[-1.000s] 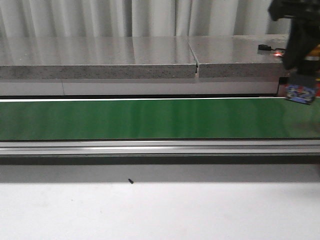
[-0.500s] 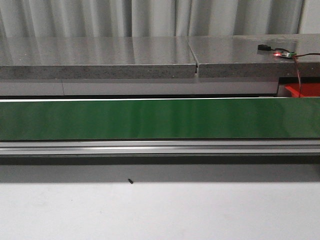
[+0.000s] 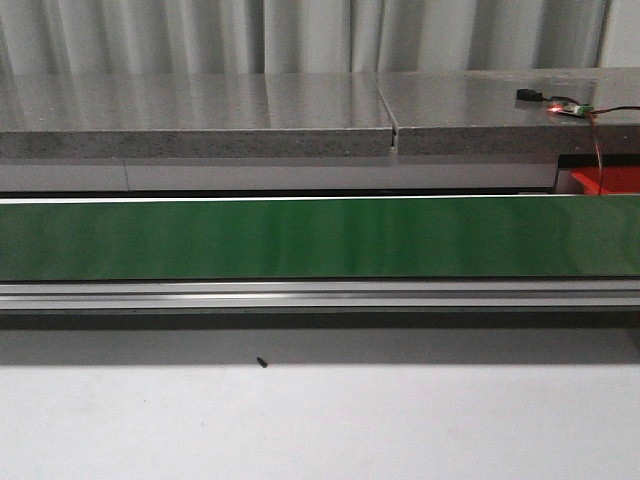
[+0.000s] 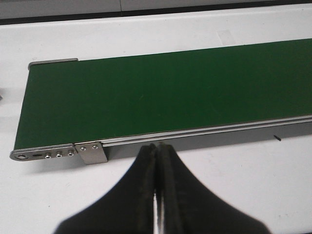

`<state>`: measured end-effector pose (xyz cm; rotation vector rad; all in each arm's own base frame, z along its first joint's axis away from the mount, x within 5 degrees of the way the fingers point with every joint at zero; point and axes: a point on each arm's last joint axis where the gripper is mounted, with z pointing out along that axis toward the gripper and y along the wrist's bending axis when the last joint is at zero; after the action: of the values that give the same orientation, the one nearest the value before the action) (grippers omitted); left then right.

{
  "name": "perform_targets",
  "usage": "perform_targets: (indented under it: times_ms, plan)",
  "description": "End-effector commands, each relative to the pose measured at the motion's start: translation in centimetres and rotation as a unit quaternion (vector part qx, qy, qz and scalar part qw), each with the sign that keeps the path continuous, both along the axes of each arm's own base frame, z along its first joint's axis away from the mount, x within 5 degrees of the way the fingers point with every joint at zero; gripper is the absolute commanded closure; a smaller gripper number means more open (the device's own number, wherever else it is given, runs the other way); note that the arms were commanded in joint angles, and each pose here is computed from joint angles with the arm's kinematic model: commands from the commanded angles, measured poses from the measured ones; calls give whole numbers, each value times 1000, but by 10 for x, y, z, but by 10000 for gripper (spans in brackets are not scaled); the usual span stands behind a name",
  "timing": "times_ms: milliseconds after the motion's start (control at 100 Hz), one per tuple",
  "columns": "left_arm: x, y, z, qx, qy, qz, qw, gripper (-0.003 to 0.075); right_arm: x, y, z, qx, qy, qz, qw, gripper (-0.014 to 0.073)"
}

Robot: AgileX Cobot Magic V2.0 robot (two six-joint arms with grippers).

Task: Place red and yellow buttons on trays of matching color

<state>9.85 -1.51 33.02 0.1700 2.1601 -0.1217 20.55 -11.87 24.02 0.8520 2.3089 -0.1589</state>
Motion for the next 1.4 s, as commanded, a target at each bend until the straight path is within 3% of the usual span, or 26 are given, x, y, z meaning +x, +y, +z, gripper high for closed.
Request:
perform_targets:
  times_ms: [0, 660, 730, 880, 970, 1390]
  plan:
    - [3, -1, 12, -8, -40, 0, 999, 738, 10, -13, 5, -29, -38, -7, 999, 491]
    - [3, -1, 12, -8, -40, 0, 999, 738, 40, -37, -48, -21, -27, -12, 999, 484]
    - [3, -1, 12, -8, -40, 0, 999, 738, 40, -36, -52, -15, -18, -12, 1000, 421]
    - [3, -1, 12, -8, -40, 0, 999, 738, 40, -37, -51, -16, -20, -12, 1000, 104]
    - [3, -1, 12, -8, -40, 0, 999, 738, 40, -37, -50, -19, -24, -12, 999, -9]
    - [3, -1, 12, -8, -40, 0, 999, 738, 22, -24, -5, -45, -60, -9, 997, -10]
